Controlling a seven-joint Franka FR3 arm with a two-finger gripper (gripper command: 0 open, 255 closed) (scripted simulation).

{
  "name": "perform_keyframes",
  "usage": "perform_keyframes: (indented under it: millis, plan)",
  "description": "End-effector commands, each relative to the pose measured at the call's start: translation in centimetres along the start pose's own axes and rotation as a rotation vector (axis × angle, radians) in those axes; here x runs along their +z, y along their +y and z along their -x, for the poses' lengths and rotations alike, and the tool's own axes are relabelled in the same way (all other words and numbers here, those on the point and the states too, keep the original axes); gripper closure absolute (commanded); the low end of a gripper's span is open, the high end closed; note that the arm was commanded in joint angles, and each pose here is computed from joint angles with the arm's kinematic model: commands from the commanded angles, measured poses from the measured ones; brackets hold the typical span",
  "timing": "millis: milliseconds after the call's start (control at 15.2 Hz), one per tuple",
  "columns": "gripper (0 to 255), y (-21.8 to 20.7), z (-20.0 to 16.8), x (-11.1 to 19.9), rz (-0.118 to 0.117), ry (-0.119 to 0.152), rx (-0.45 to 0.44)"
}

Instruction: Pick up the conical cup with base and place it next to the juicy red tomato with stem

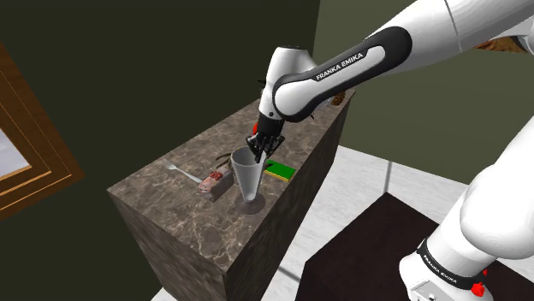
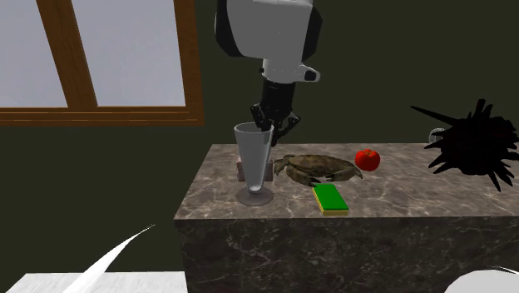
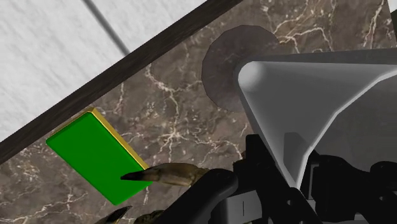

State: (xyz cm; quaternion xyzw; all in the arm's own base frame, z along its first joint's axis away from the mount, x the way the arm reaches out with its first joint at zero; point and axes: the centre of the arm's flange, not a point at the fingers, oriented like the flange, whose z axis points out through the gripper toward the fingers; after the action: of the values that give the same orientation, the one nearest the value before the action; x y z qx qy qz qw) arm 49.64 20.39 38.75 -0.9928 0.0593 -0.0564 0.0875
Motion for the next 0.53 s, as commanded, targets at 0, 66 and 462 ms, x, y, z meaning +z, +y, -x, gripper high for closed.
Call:
perform_keyframes:
  millis: [0, 66, 462]
  plan:
    - [255, -0.2, -0.2, -1.1, 0.000, 0.000, 0.000]
    - [255, -0.3, -0.2, -1.6, 0.000, 0.000, 0.000]
    - [255, -0.9, -0.5, -4.7, 0.000, 0.000, 0.000]
